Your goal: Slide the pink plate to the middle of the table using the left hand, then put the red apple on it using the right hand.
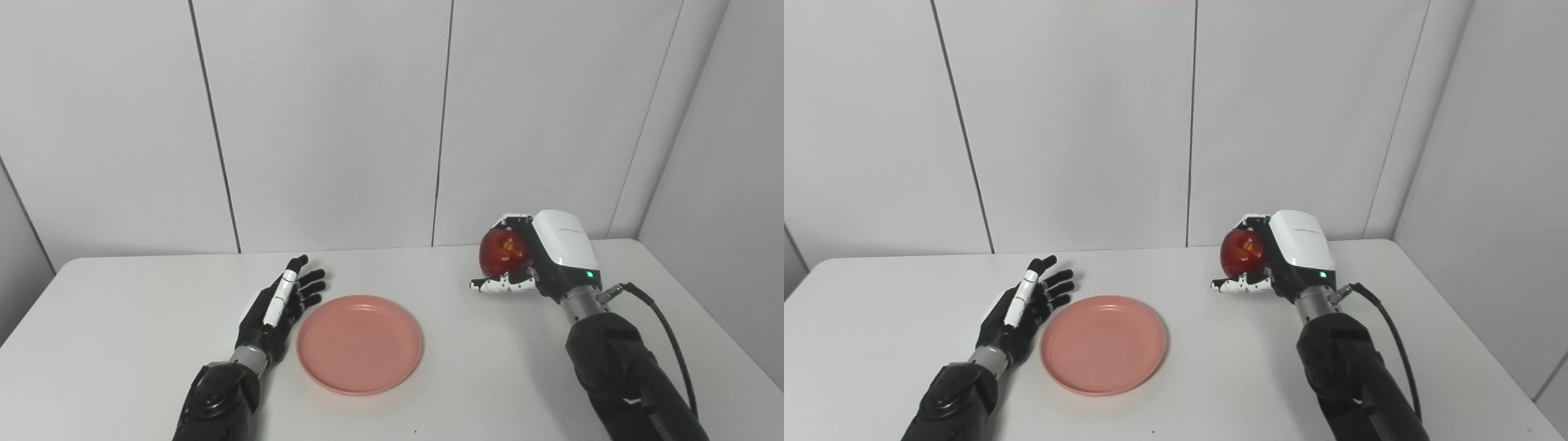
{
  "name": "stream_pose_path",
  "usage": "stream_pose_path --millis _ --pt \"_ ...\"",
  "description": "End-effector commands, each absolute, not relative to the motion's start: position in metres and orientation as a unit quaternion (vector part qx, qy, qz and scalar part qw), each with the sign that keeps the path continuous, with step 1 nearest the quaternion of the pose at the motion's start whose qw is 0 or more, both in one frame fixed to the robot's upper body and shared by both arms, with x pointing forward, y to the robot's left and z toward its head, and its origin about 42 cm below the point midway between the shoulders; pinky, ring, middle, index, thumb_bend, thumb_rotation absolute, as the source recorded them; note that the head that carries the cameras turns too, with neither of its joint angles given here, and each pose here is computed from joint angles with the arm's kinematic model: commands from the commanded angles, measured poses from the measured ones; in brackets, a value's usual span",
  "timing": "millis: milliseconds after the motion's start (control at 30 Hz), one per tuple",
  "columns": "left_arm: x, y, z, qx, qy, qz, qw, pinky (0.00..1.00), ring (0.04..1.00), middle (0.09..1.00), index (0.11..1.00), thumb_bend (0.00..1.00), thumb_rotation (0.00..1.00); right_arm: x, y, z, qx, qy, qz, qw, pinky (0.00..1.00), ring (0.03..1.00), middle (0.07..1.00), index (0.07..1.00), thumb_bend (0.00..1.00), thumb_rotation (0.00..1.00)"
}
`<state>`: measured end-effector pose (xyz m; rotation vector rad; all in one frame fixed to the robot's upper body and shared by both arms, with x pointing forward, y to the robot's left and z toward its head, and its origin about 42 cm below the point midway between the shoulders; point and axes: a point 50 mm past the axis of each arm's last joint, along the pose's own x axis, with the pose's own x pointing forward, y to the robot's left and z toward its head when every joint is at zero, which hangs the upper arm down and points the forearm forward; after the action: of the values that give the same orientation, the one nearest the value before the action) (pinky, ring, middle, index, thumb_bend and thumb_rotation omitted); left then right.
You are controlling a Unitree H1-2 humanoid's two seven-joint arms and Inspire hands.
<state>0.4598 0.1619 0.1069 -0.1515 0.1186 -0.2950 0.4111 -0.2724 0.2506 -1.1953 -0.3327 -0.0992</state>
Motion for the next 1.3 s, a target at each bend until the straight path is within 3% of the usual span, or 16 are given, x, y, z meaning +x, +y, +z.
stream_pose_path --millis 0,367,1267 --pt "0.45 0.157 0.086 -0.072 0.1 -0.145 0.982 0.86 0.831 0.818 0.901 0.74 0.8 0.421 -0.267 0.286 -0.553 -0.216 -0.063 0.802 0.11 0.158 0.242 0.476 0.5 0.16" --pt "0.45 0.144 0.083 -0.075 0.104 -0.146 0.981 0.89 0.841 0.818 0.905 0.77 0.79 0.429 -0.254 0.289 -0.548 -0.233 -0.047 0.802 0.11 0.16 0.246 0.477 0.51 0.16" --pt "0.452 0.151 0.083 -0.071 0.102 -0.147 0.981 0.88 0.844 0.826 0.896 0.76 0.79 0.439 -0.16 0.287 -0.512 -0.268 0.018 0.816 0.11 0.172 0.263 0.476 0.51 0.15"
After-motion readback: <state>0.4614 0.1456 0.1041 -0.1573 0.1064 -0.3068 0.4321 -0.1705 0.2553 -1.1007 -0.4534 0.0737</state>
